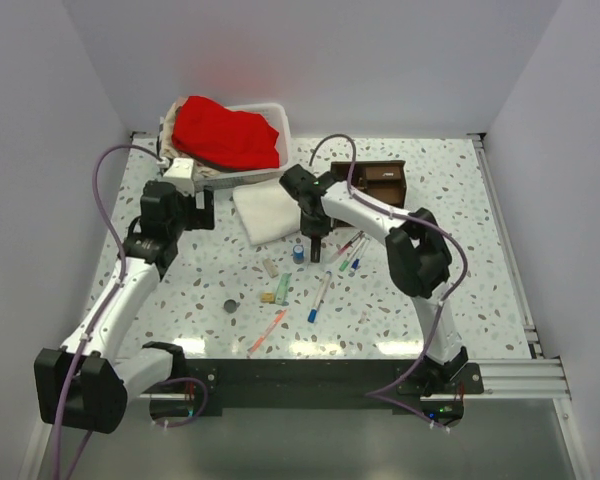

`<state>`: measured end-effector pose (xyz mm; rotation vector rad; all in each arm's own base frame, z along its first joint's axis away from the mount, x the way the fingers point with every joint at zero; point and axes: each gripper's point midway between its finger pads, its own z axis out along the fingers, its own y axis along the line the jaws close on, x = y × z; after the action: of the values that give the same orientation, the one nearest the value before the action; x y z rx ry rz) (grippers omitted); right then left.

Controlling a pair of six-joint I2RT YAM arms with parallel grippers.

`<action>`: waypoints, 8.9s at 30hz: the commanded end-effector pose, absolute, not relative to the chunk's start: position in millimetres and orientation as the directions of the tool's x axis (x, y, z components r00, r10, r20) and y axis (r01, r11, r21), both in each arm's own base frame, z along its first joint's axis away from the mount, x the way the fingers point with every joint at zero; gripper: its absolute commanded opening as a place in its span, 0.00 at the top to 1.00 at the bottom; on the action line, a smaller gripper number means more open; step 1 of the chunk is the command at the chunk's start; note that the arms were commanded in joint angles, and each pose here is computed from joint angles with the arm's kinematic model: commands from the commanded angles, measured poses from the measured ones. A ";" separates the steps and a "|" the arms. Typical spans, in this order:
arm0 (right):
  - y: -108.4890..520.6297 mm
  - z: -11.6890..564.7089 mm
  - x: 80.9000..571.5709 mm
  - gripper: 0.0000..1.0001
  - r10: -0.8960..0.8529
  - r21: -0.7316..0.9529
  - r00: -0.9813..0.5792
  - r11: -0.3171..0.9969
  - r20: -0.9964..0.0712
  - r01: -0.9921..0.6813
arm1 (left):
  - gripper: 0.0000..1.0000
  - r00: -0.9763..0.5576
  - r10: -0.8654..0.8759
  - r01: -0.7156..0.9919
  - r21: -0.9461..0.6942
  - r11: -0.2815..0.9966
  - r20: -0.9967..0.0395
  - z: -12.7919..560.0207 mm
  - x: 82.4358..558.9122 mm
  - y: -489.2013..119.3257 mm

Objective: Sort the stationery into containers
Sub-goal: Pick up the stationery from the center of the board, then place the stationery in the storage box, then pick up the pen from the center of the board, then place the pen in the storage box, then pick up the pen from the center of the board.

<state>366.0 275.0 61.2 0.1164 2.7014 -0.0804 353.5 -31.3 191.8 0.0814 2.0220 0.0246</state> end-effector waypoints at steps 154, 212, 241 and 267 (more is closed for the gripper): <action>359.3 196.2 236.9 1.00 -0.548 -0.275 0.582 -0.542 -0.601 -0.794 | 0.00 -0.389 0.324 0.349 0.187 0.918 -0.862 217.9 326.4 -50.4; 191.8 216.9 523.7 0.67 -0.216 -0.133 -0.098 0.838 -0.971 -0.530 | 0.04 -0.450 0.263 0.374 0.087 0.923 -0.854 203.4 385.0 -70.4; 150.9 139.2 373.1 0.72 0.380 0.433 -0.767 0.889 -0.517 0.148 | 0.18 -0.278 0.104 0.543 -0.067 0.837 -0.955 271.7 440.4 -146.7; 148.3 31.4 332.6 0.59 0.534 0.139 -0.762 0.841 -0.366 0.523 | 0.13 -0.333 0.078 0.471 -0.094 0.877 -0.940 243.4 373.6 -118.9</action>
<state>319.5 144.8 29.5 0.7489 2.6851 0.0717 375.8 -126.5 235.7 0.4376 1.9103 -0.4384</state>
